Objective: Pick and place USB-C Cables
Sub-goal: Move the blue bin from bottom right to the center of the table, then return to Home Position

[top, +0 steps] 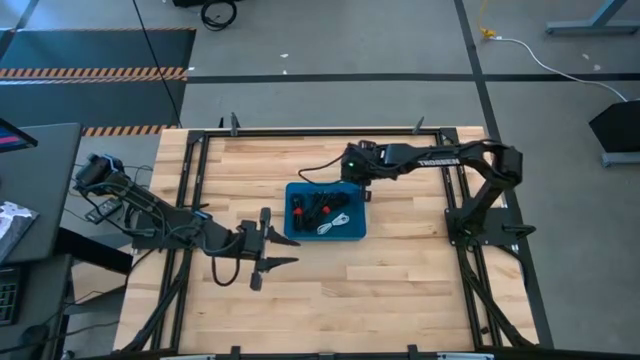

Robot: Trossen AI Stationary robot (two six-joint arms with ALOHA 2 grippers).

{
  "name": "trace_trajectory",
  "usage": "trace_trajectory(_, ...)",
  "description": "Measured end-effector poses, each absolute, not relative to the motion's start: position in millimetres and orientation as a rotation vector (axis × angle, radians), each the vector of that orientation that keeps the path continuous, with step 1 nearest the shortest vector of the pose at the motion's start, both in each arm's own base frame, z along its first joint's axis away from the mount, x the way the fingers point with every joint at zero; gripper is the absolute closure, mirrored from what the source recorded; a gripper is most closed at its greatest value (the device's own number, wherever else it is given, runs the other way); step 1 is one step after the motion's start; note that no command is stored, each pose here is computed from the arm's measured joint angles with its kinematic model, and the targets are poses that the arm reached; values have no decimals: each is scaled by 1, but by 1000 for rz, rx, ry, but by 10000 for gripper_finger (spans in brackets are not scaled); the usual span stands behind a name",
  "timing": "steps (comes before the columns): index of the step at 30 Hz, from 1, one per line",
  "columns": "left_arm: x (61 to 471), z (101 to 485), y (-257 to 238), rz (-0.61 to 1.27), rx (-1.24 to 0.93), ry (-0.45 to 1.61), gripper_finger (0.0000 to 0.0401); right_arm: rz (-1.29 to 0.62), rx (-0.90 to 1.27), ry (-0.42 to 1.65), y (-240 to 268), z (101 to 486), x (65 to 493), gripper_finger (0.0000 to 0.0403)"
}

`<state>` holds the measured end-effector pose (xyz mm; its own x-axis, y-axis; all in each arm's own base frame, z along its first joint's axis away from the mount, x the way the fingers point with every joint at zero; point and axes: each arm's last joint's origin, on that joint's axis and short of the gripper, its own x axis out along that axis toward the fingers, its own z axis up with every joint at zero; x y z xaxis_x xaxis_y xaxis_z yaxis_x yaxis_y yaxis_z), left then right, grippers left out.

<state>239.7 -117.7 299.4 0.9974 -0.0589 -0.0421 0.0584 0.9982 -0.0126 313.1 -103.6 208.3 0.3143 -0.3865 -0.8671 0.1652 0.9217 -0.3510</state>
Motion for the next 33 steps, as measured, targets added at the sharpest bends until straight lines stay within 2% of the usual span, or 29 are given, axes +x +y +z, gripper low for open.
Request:
trace_trajectory(7, 250, 297, -96, 26, -18, 63, 241, -334, -261, 1035, -76, 255, 312, 326)
trace_trajectory(13, 259, 295, -74, -45, -16, 88, 241, -228, -179, 964, -42, 277, 301, 326)
trace_trajectory(24, 267, 293, -37, 3, 3, 104, 241, -91, -110, 936, 24, 287, 290, 326)
trace_trajectory(33, 274, 288, -5, -44, 9, 120, 241, -44, -53, 853, 38, 273, 295, 326)
